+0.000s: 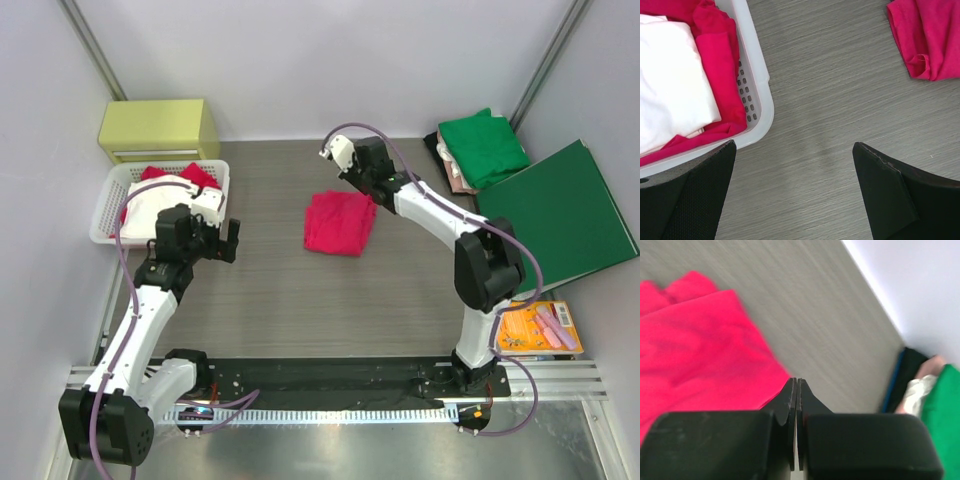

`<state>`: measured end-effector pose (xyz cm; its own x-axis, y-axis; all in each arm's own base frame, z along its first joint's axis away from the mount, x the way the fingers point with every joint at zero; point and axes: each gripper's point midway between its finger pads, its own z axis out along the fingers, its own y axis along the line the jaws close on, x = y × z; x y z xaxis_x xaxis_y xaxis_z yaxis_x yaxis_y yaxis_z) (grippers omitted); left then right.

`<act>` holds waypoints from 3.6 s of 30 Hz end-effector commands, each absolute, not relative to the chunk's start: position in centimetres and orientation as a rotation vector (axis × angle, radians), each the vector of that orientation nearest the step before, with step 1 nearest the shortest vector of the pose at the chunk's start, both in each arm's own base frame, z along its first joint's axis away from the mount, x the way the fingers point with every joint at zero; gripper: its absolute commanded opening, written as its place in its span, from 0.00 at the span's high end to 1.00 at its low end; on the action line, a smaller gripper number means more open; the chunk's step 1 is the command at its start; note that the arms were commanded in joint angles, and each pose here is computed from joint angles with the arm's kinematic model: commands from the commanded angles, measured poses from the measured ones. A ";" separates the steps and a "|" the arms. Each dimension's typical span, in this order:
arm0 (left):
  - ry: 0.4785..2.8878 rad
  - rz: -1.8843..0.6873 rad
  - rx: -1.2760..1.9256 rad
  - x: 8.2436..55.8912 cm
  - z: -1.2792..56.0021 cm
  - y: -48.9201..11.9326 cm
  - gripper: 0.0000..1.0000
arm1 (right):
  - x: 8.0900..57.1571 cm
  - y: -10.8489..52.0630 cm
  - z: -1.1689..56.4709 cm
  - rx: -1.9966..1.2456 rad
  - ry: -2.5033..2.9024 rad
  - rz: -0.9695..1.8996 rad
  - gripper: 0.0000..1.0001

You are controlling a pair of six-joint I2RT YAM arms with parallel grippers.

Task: Fold and stack the t-shirts
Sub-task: Fold the long partially folded tshirt into a neat square, then smooth out wrinkles on the folded tshirt

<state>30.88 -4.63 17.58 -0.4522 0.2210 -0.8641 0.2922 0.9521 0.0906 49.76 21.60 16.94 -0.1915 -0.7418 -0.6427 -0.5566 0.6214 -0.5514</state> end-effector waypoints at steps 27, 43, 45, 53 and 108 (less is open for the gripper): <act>2.071 -0.132 0.372 31.1 16.9 -5.2 0.00 | 35.1 20.5 8.5 -0.853 2.305 0.420 0.99; 2.072 -0.137 0.379 31.1 16.8 -5.3 0.00 | 39.5 21.4 12.2 -0.881 2.216 0.372 0.99; 2.077 -0.134 0.381 31.1 16.7 -5.3 0.00 | 41.3 22.2 11.1 -0.878 2.234 0.373 0.99; 2.078 -0.118 0.384 30.8 16.8 -5.0 0.00 | 44.7 22.0 5.3 -0.886 2.350 0.278 0.99; 2.124 -0.770 0.967 31.8 17.6 -27.4 0.00 | 33.6 14.1 18.2 -0.799 2.109 0.205 0.54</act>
<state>30.90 -23.94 17.33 -0.4248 0.4715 -0.7728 0.8033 0.5900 -0.0816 33.46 13.91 19.13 -0.4171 -0.4616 -0.7829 -0.6024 0.7855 -0.1421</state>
